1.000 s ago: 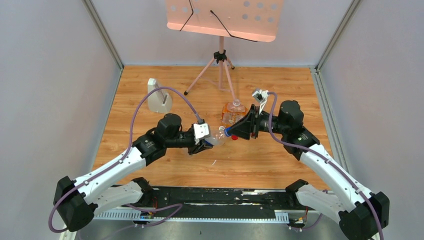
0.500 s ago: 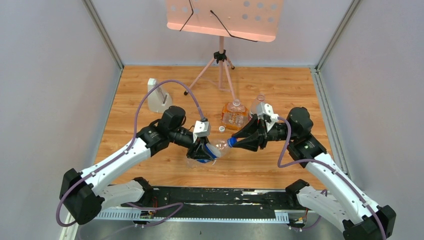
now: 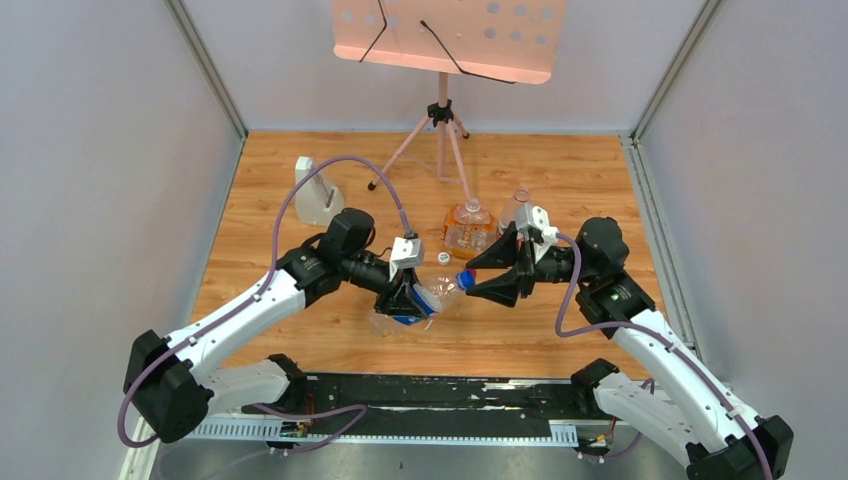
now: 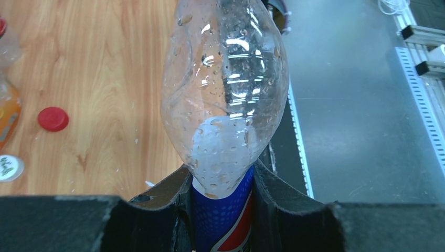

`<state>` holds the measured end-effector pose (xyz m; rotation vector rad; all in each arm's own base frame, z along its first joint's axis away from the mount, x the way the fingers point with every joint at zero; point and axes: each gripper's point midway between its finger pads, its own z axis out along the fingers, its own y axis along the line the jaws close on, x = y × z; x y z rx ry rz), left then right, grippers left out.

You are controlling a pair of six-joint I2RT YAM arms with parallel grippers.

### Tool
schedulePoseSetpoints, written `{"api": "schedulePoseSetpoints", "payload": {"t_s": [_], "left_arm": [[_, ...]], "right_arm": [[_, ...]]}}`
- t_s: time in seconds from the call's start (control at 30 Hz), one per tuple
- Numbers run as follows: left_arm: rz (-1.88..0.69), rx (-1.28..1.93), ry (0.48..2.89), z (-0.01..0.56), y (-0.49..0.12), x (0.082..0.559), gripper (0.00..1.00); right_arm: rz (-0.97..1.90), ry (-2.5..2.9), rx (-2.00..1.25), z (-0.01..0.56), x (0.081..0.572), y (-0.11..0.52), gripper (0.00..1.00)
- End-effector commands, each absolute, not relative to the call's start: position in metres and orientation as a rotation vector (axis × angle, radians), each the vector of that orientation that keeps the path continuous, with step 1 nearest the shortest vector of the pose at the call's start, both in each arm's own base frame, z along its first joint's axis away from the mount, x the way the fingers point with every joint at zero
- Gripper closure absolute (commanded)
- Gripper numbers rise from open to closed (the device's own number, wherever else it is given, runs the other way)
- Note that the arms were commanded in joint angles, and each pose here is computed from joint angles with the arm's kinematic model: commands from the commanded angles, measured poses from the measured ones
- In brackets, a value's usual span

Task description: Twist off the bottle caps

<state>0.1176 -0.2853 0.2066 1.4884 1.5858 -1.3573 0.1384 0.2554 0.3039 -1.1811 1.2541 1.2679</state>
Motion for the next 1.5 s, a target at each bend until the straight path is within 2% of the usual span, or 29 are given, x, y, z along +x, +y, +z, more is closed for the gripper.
{"api": "schedulePoseSetpoints", "payload": {"t_s": [0.0, 0.07, 0.13, 0.17, 0.27, 0.33, 0.43, 0.57, 0.7, 0.8, 1.1, 1.27, 1.47], "left_arm": [[-1.229, 1.44, 1.579, 0.219, -0.286, 0.139, 1.0], [-1.198, 1.43, 1.603, 0.215, -0.285, 0.144, 1.0], [-1.156, 1.416, 1.628, 0.211, -0.284, 0.15, 1.0], [-1.127, 1.404, 1.643, 0.209, -0.283, 0.154, 1.0], [-1.044, 1.365, 1.651, 0.209, -0.28, 0.166, 1.0], [-0.966, 1.326, 1.64, 0.211, -0.277, 0.175, 1.0], [-0.798, 1.282, 1.599, 0.212, -0.27, 0.186, 1.0], [-0.667, 1.254, 1.507, 0.218, -0.27, 0.192, 1.0], [-0.604, 1.272, 1.485, 0.217, -0.272, 0.193, 1.0], [-0.567, 1.285, 1.48, 0.216, -0.273, 0.195, 1.0], [-0.513, 1.284, 1.477, 0.215, -0.272, 0.2, 1.0], [-0.502, 1.299, 1.481, 0.213, -0.272, 0.201, 1.0], [-0.512, 1.312, 1.476, 0.211, -0.273, 0.199, 1.0]], "right_arm": [[1.254, 1.332, -1.046, 0.311, 0.15, 0.254, 0.41], [1.26, 1.345, -1.012, 0.316, 0.151, 0.253, 0.35], [1.27, 1.362, -0.974, 0.323, 0.153, 0.253, 0.2], [1.271, 1.374, -0.948, 0.325, 0.155, 0.252, 0.17], [1.258, 1.45, -0.815, 0.329, 0.17, 0.251, 0.14], [1.216, 1.562, -0.617, 0.327, 0.194, 0.245, 0.13], [1.211, 1.746, -0.285, 0.319, 0.219, 0.235, 0.2], [1.364, 1.839, -0.15, 0.317, 0.214, 0.244, 0.24], [1.435, 1.875, -0.143, 0.316, 0.209, 0.251, 0.25], [1.448, 1.881, -0.149, 0.317, 0.209, 0.253, 0.31], [1.548, 1.943, -0.219, 0.314, 0.202, 0.266, 0.39], [1.562, 1.981, -0.229, 0.304, 0.205, 0.271, 0.41], [1.544, 1.987, -0.232, 0.299, 0.21, 0.272, 0.51]]}}
